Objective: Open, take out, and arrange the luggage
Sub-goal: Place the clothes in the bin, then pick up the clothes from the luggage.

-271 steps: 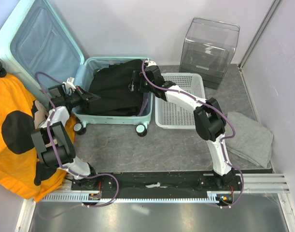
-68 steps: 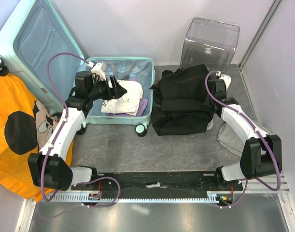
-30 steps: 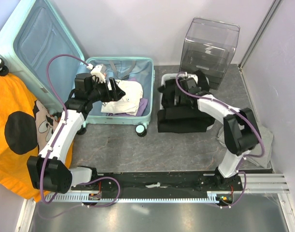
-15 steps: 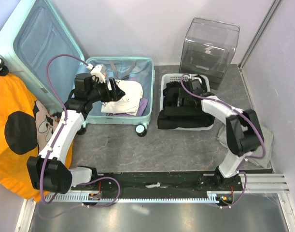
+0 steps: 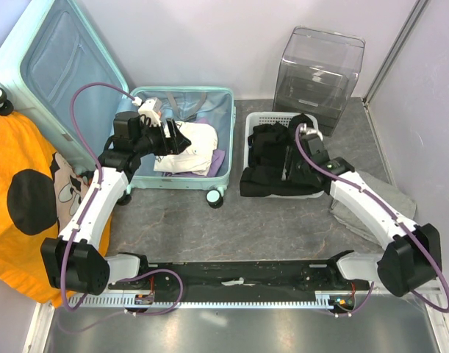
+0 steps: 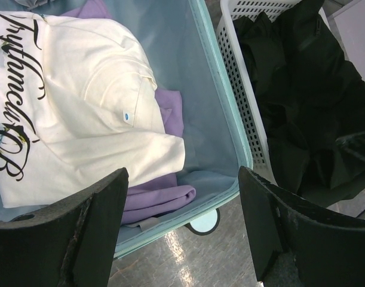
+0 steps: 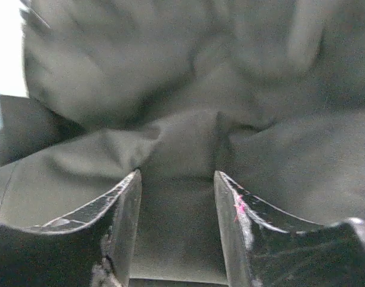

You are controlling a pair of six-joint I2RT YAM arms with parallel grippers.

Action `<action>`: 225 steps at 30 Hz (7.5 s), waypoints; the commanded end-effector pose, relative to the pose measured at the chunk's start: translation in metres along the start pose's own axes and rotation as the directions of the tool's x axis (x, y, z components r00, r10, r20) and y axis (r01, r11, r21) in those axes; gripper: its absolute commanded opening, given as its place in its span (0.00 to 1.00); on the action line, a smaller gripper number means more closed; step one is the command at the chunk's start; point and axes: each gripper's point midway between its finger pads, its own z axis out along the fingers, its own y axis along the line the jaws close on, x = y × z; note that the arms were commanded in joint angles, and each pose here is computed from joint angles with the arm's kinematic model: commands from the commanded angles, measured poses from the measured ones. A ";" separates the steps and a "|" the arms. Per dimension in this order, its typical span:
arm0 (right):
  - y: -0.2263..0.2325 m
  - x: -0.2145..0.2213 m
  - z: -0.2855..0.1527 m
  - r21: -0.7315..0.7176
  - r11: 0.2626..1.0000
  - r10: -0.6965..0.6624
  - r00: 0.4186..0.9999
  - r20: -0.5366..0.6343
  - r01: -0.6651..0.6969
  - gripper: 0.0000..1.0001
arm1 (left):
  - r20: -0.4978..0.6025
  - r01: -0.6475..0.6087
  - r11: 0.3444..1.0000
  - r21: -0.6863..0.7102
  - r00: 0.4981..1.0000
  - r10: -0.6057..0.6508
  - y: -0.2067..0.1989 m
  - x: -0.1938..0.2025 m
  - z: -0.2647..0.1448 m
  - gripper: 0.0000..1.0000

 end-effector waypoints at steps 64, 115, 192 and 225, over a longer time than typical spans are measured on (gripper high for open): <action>0.047 0.101 0.099 -0.001 0.959 -0.275 0.928 -0.250 0.284 0.34 | 0.054 -0.052 0.999 -0.015 0.997 0.052 -0.001 -0.011 -0.011 0.81; 0.073 -0.182 0.020 -0.104 0.980 -0.104 0.876 0.471 0.172 0.85 | -0.018 -0.058 0.991 -0.121 0.998 0.056 0.035 0.005 0.014 0.81; 0.176 -0.063 0.014 -0.524 0.833 -0.026 0.958 0.284 0.178 0.82 | -0.088 0.008 0.984 -0.179 0.996 -0.024 0.127 -0.035 0.114 0.01; 0.222 -0.058 0.038 -0.632 0.763 0.025 0.971 0.239 0.136 0.85 | 0.104 0.020 0.999 0.043 0.994 -0.024 0.034 -0.116 0.049 0.01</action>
